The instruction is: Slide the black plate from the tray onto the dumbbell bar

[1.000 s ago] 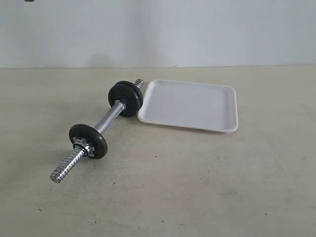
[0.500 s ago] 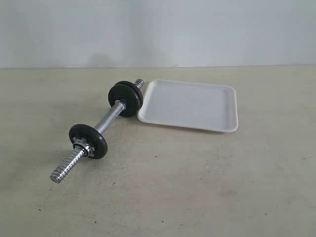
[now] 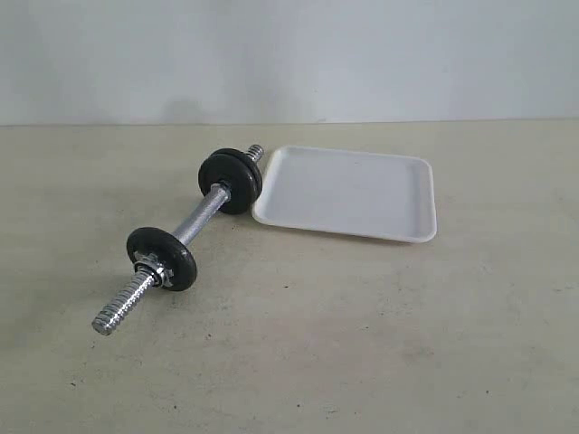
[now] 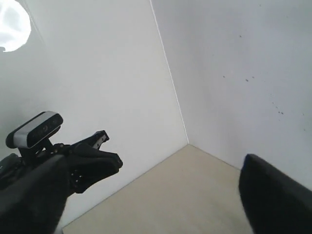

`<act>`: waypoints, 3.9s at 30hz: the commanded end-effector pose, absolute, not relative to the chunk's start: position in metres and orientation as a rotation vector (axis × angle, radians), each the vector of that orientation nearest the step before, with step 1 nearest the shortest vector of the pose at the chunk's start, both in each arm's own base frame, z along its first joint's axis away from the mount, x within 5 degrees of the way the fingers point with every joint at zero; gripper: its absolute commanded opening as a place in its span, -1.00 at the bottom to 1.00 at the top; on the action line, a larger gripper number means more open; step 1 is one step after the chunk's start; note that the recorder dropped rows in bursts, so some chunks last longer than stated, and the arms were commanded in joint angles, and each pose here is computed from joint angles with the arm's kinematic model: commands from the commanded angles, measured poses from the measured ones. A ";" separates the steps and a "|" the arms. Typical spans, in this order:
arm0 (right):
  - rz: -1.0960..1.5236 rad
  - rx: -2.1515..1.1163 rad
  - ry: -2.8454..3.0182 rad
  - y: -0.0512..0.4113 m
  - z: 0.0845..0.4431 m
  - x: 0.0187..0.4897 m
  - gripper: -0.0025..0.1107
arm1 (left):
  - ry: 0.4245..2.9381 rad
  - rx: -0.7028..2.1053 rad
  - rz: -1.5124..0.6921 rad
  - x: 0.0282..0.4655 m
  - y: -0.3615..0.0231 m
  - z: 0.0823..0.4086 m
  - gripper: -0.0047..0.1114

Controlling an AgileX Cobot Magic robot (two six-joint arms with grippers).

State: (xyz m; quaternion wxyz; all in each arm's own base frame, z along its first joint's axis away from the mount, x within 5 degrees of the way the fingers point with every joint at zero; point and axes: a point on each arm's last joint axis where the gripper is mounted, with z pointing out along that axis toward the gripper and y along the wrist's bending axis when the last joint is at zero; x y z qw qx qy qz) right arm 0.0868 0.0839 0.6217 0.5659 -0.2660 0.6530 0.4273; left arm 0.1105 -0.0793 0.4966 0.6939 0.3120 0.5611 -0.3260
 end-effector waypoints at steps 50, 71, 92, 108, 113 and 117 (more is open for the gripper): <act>0.225 -0.174 1.141 0.021 0.348 0.074 -0.93 | 1.261 0.750 -0.377 -0.013 -0.054 0.376 -0.84; 0.385 -0.012 1.285 0.020 0.309 0.083 -0.93 | 1.736 0.569 -0.749 0.032 -0.063 0.246 -0.84; 0.299 0.101 0.920 -0.008 0.327 0.017 -0.93 | 1.042 -0.557 0.303 0.040 0.055 0.294 -0.84; -0.106 -0.091 1.272 -0.001 0.259 0.046 -0.93 | 1.013 -0.590 0.332 0.037 0.058 0.295 -0.84; -0.024 0.107 1.339 -0.008 0.226 0.054 -0.93 | 1.023 -0.579 0.322 0.038 0.057 0.294 -0.84; -0.074 0.060 1.366 -0.007 0.224 0.054 -0.93 | 1.112 -0.476 0.300 0.045 0.049 0.290 -0.84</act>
